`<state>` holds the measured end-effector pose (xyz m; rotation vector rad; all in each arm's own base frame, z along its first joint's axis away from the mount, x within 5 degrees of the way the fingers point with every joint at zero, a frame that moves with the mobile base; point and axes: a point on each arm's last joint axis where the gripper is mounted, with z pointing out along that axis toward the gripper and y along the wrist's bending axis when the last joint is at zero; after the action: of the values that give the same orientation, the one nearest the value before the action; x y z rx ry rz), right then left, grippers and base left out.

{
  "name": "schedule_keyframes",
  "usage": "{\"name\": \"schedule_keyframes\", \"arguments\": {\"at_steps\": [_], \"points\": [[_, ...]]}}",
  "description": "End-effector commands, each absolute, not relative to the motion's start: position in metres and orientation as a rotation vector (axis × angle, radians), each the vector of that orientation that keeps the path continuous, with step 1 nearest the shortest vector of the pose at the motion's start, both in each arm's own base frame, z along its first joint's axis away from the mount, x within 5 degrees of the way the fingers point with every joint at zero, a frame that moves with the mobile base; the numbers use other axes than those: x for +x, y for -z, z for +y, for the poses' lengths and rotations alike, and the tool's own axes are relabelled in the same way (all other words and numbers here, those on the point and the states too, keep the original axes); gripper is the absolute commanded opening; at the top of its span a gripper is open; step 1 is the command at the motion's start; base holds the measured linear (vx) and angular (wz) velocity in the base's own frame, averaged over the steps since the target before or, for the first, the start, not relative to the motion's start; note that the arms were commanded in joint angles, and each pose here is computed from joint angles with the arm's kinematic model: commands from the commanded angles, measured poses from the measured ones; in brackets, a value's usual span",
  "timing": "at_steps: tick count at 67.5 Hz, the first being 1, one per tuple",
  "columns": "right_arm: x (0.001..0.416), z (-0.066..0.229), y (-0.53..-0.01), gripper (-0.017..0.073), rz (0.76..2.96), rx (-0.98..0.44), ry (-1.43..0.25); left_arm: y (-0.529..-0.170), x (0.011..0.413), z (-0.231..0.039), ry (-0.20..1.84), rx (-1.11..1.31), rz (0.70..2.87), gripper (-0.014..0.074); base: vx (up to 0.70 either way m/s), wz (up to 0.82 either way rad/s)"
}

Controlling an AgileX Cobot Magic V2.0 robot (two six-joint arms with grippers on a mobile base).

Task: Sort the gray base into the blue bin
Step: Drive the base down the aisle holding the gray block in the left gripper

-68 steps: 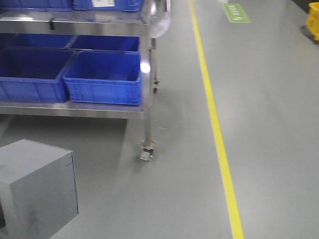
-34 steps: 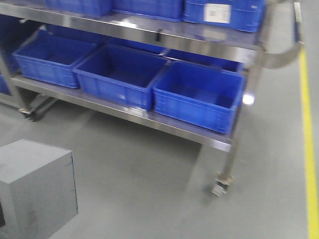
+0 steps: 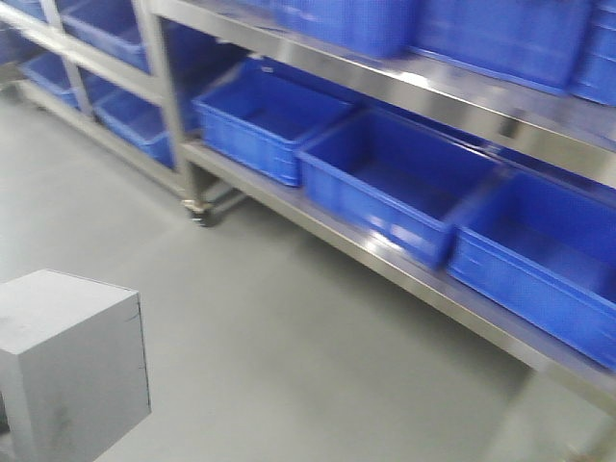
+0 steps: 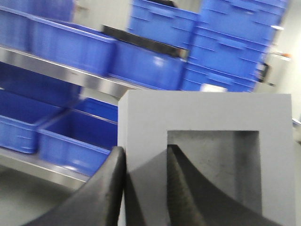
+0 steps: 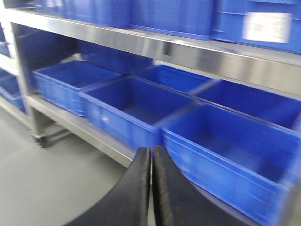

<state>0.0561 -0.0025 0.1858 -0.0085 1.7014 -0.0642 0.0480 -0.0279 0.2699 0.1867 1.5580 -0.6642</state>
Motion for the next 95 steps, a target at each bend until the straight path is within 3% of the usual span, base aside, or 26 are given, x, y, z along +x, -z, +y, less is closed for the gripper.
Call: {"name": "schedule_keyframes", "arguments": {"at_steps": [1,55,95], "points": [[0.0559,-0.0021,-0.1907,-0.0005,1.621,-0.025,0.076,-0.2887,0.0459,-0.028,0.708,0.177,1.435,-0.0007,0.32,0.67],[0.0559,-0.0021,-0.1907,-0.0005,1.62,-0.025,0.076,-0.2887,0.0459,-0.028,0.708,0.177,1.435,-0.0007,0.3,0.82],[0.0559,-0.0021,-0.1907,-0.0005,1.62,-0.025,0.076,-0.2887,0.0459,-0.028,0.708,0.177,1.435,-0.0007,0.41,0.18]]}}
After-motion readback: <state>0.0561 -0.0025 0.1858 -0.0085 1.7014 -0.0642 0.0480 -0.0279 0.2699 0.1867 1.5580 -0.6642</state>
